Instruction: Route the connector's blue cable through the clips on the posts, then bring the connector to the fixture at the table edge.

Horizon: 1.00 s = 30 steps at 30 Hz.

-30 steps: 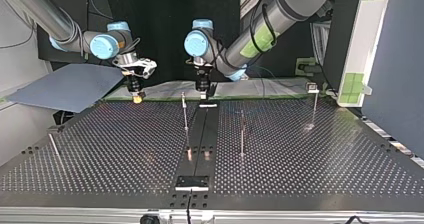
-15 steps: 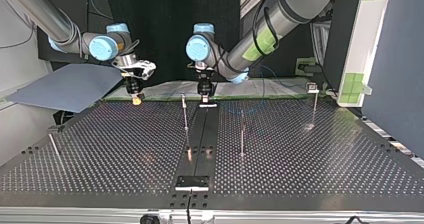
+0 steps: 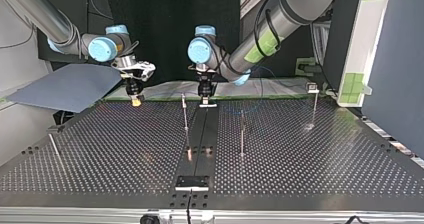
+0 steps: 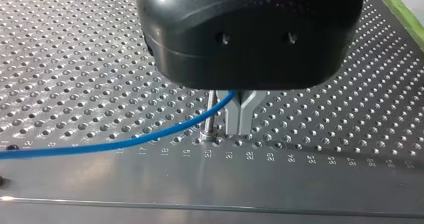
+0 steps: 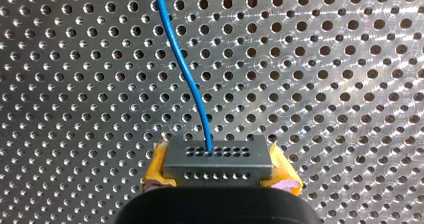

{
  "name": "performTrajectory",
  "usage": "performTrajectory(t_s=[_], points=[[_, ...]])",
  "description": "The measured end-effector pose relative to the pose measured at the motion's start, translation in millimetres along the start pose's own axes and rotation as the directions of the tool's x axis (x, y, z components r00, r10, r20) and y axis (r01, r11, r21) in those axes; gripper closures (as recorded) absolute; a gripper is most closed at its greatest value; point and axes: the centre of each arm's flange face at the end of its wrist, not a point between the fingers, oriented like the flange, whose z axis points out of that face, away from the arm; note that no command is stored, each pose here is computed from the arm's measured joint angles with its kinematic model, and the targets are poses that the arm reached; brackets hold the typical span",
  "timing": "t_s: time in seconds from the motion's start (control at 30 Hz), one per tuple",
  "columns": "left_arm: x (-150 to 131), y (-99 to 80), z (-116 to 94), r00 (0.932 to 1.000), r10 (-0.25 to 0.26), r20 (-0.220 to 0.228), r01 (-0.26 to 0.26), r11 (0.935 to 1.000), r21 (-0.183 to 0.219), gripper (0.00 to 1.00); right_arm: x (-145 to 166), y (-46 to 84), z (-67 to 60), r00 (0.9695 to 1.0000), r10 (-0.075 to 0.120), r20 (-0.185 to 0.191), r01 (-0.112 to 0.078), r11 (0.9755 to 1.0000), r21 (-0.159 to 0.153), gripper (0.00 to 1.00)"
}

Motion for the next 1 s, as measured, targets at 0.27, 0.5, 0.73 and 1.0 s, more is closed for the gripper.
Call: performTrajectory(t_s=[0.27, 0.5, 0.73, 1.0], points=[[-3.4, 2.6, 7.9, 0.9999, -0.013, 0.002, 0.013, 0.9999, 0.009, 1.00, 2.7, 0.9, 3.3, 1.0000, 0.000, -0.006, 0.000, 1.0000, 0.001, 1.00], [-5.3, 1.2, 10.3, 0.9998, -0.019, 0.000, 0.019, 0.9995, 0.026, 1.00, 2.1, 1.1, 6.2, 1.0000, -0.001, -0.005, 0.001, 1.0000, 0.001, 1.00], [-7.5, -7.1, 6.9, 0.9998, -0.016, -0.006, 0.017, 0.9984, 0.054, 1.00, 3.2, -3.8, 9.3, 1.0000, -0.003, -0.005, 0.004, 0.9999, 0.010, 1.00], [-8.2, -6.7, 9.5, 0.9997, -0.024, -0.008, 0.024, 0.9976, 0.065, 1.00, 5.3, -6.6, 11.9, 1.0000, -0.001, -0.007, 0.001, 0.9999, 0.015, 1.00]])
